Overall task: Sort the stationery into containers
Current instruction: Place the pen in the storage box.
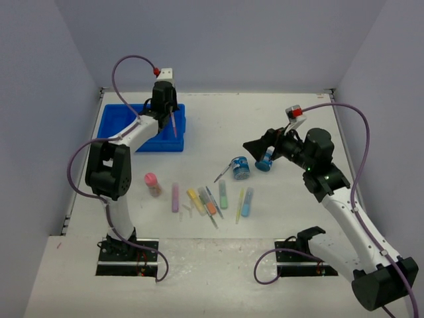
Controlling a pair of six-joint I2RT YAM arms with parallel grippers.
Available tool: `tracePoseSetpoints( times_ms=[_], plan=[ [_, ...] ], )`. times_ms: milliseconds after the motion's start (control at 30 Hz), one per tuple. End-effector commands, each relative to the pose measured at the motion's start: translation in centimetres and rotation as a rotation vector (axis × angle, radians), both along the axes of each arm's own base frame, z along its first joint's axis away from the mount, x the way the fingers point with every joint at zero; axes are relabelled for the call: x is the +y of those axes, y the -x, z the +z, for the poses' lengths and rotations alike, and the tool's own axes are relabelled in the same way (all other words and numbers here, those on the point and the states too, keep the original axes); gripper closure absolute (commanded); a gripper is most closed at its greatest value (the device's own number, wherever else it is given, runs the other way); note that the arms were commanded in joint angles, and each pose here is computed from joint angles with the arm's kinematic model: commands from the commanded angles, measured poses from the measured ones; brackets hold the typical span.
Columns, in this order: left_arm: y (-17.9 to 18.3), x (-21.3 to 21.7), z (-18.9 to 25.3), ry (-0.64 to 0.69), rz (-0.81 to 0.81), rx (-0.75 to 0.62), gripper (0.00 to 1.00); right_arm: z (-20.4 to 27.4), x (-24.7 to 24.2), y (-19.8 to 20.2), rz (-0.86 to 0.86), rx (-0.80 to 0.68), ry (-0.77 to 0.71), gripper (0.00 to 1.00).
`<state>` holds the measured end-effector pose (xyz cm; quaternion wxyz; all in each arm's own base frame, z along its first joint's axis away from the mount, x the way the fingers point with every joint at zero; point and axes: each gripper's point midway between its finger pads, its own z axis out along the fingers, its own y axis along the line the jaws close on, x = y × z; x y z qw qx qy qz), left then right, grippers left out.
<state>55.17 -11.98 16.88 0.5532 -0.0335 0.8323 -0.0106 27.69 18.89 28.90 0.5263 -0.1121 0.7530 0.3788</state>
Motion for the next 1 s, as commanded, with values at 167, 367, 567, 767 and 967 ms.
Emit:
tracePoseSetpoints(
  times_ms=[167,367,567,767,967],
  plan=[
    [1.8,0.4,2.0,0.065,0.039,0.028,0.23,0.0,0.4,-0.3,-0.03,0.046,0.055,0.01],
    [7.5,0.1,10.8,0.274,0.054,-0.054,0.04,-3.9,2.0,1.1,-0.137,0.203,0.191,0.03],
    [16.6,4.0,13.0,0.374,0.191,-0.074,0.0,-12.8,2.3,3.1,-0.294,0.483,0.326,0.34],
    [21.8,3.7,10.2,0.418,0.14,0.035,0.0,-16.9,3.8,4.8,-0.282,0.576,0.357,0.67],
    [24.8,5.2,8.1,0.287,0.118,0.104,0.0,-21.0,2.9,5.4,-0.372,0.67,0.439,0.71]
  ],
)
